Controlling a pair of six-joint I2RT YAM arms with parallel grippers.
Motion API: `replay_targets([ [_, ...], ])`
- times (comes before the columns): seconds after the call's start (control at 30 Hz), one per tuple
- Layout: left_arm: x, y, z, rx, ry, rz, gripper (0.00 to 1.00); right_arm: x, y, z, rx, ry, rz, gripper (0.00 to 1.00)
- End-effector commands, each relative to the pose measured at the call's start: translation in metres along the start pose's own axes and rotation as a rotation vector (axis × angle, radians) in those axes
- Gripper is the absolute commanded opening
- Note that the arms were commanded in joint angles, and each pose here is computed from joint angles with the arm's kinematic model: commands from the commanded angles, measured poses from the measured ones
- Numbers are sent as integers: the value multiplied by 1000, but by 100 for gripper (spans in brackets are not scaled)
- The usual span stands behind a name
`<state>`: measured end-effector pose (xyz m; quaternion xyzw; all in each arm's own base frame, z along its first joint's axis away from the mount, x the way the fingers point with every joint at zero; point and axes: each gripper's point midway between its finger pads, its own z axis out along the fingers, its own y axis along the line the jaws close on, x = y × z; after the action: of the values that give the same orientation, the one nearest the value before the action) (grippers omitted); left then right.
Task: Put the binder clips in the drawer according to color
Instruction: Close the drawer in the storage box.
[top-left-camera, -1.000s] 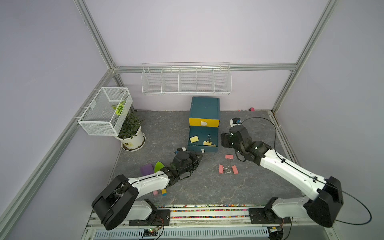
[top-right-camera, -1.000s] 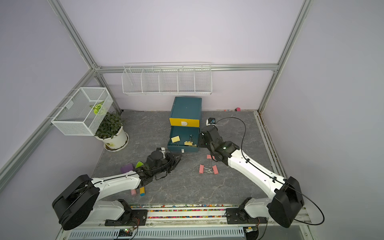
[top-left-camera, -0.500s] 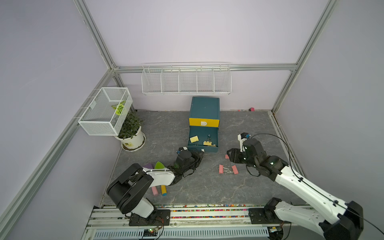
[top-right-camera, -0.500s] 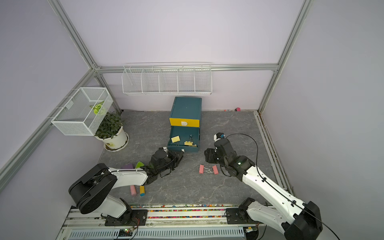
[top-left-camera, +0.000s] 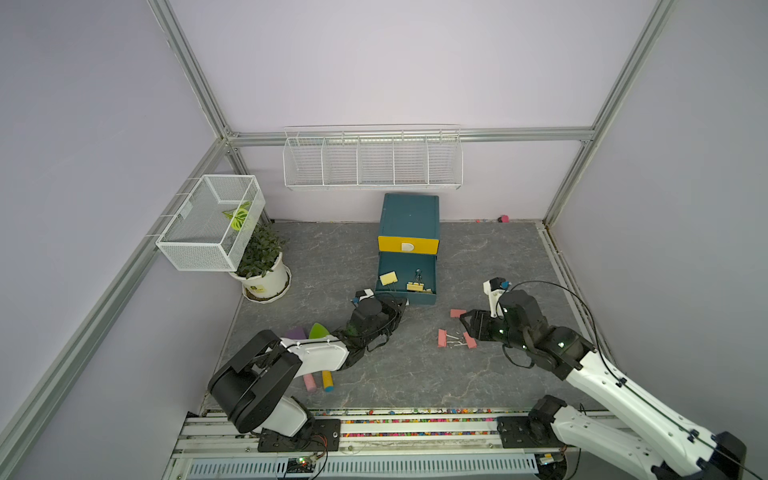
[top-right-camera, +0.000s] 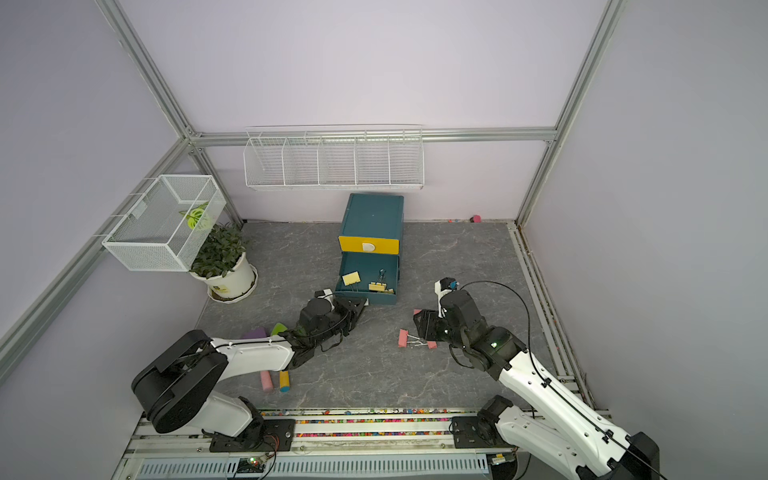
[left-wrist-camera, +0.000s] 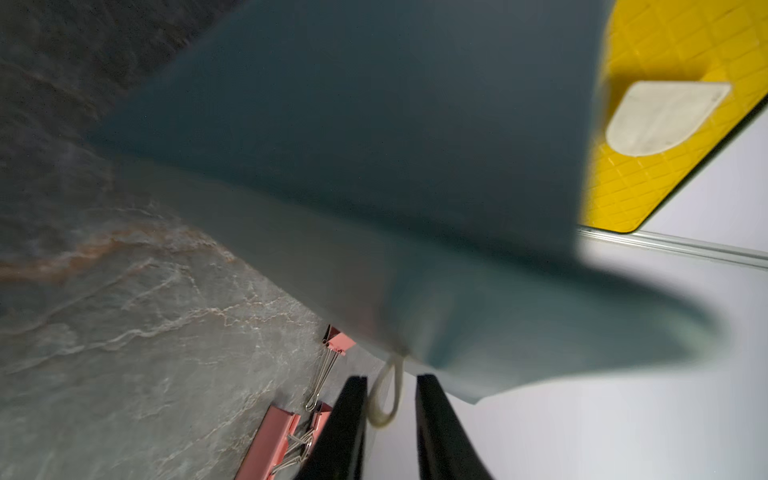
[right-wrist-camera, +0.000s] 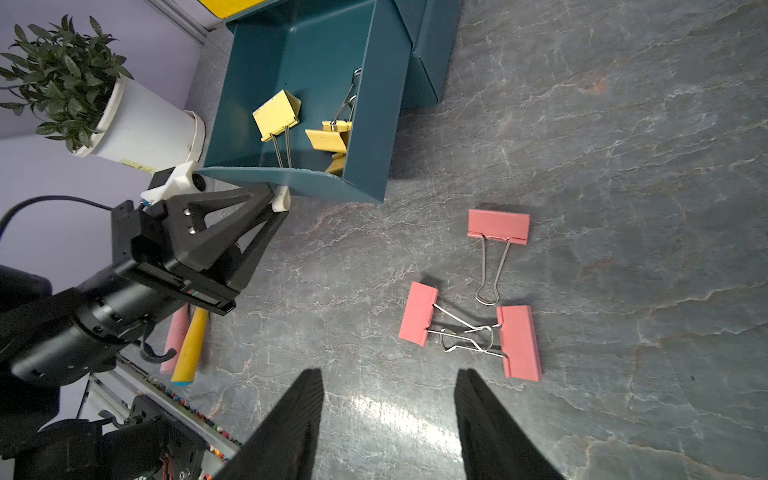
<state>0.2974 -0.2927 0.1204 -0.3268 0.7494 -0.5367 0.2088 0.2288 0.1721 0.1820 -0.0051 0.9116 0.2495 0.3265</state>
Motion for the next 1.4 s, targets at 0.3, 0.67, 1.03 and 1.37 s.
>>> replay_targets([
  [0.3,-11,-20,8,22,-39,30,0,9,4,2,-40,39,-7,55],
  [0.67,-30,-46,25,46,-51,65,0,17,19,-6,-156,38,-72,55],
  [1.03,-58,-56,70,50,-49,77,0,20,15,-6,-142,43,-62,54],
  [1.37,-73,-60,90,85,-59,64,0,22,12,-4,-130,45,-60,54],
])
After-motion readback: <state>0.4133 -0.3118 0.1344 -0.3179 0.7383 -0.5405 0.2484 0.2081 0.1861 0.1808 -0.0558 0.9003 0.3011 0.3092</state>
